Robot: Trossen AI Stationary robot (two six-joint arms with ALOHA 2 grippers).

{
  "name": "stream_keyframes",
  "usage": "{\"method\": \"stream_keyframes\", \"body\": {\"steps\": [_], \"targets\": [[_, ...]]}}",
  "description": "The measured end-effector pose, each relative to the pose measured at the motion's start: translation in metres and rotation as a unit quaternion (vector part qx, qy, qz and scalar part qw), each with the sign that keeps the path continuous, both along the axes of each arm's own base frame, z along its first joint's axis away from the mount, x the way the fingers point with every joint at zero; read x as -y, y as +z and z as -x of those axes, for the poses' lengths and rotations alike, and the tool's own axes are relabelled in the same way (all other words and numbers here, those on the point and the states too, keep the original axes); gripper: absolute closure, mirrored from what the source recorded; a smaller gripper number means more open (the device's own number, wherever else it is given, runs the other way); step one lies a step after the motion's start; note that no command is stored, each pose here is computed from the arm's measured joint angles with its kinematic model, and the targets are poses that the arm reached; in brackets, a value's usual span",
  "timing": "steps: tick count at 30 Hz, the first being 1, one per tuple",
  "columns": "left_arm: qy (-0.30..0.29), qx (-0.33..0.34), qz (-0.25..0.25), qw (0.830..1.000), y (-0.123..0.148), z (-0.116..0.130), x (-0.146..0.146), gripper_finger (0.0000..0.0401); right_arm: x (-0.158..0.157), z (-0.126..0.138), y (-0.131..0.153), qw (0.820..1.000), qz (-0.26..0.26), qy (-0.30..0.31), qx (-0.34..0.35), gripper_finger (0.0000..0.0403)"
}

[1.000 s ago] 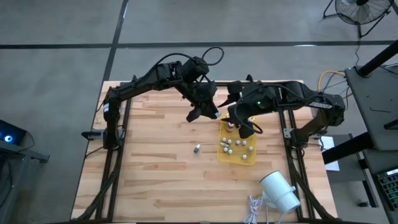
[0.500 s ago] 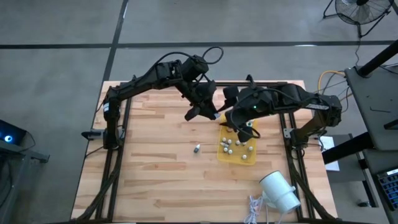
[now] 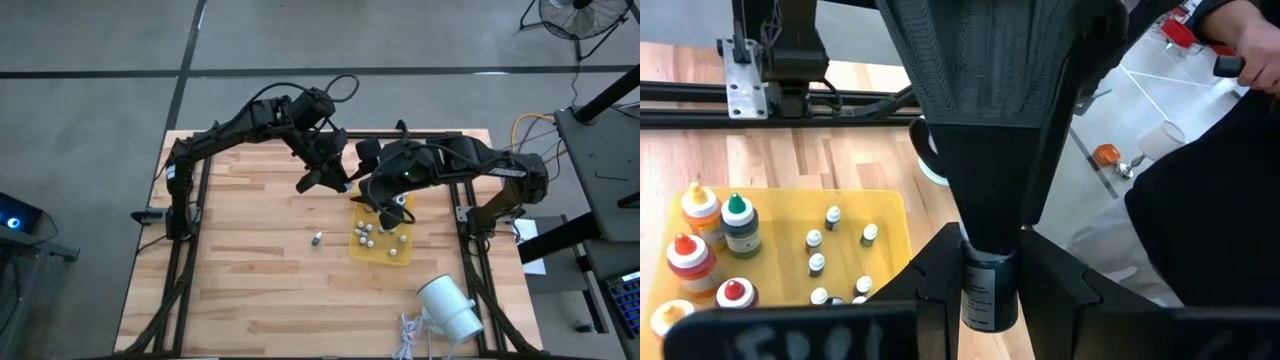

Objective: Pick & Place food coloring
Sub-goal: Put the top small dark blue food coloring bottle into the yellow bin

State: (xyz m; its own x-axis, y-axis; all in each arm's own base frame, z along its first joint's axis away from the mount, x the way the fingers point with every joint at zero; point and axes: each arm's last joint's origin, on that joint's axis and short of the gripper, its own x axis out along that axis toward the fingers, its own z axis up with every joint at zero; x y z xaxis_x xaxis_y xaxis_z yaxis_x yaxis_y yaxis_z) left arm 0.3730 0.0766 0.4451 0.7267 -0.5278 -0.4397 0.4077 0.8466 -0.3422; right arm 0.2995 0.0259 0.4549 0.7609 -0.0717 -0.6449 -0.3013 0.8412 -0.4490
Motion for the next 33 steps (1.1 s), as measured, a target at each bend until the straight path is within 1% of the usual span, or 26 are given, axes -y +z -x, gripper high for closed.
{"method": "stream_keyframes", "body": {"steps": [7,18,21,25,29,31,33], "targets": [[0.000,-0.003,0.001,1.000,-0.0005,0.0002,0.0005,0.0343,-0.0004,-0.0055,-0.0046,1.000,0.008,0.005,-0.009,0.0246],[0.000,-0.003,0.000,1.000,-0.0006,0.0000,0.0004,0.0343,0.0002,-0.0050,-0.0036,1.000,0.013,0.004,-0.008,0.0330],[0.000,-0.002,-0.001,1.000,-0.0006,0.0000,0.0004,0.0343,0.0002,-0.0047,-0.0034,1.000,0.014,0.005,-0.009,0.0347],[-0.001,0.000,-0.003,1.000,-0.0006,0.0000,0.0004,0.0343,0.0003,-0.0044,-0.0035,1.000,0.015,0.006,-0.010,0.0352],[0.008,-0.011,0.012,1.000,-0.0005,-0.0001,0.0004,0.0342,0.0003,-0.0044,-0.0035,1.000,0.015,0.006,-0.010,0.0349],[0.012,-0.016,0.019,1.000,-0.0005,-0.0001,0.0004,0.0334,0.0003,-0.0044,-0.0035,1.000,0.015,0.006,-0.010,0.0349],[0.014,-0.015,0.022,1.000,0.0000,-0.0003,-0.0001,0.0318,0.0000,-0.0033,-0.0052,1.000,0.016,0.010,-0.020,0.0349]]}}
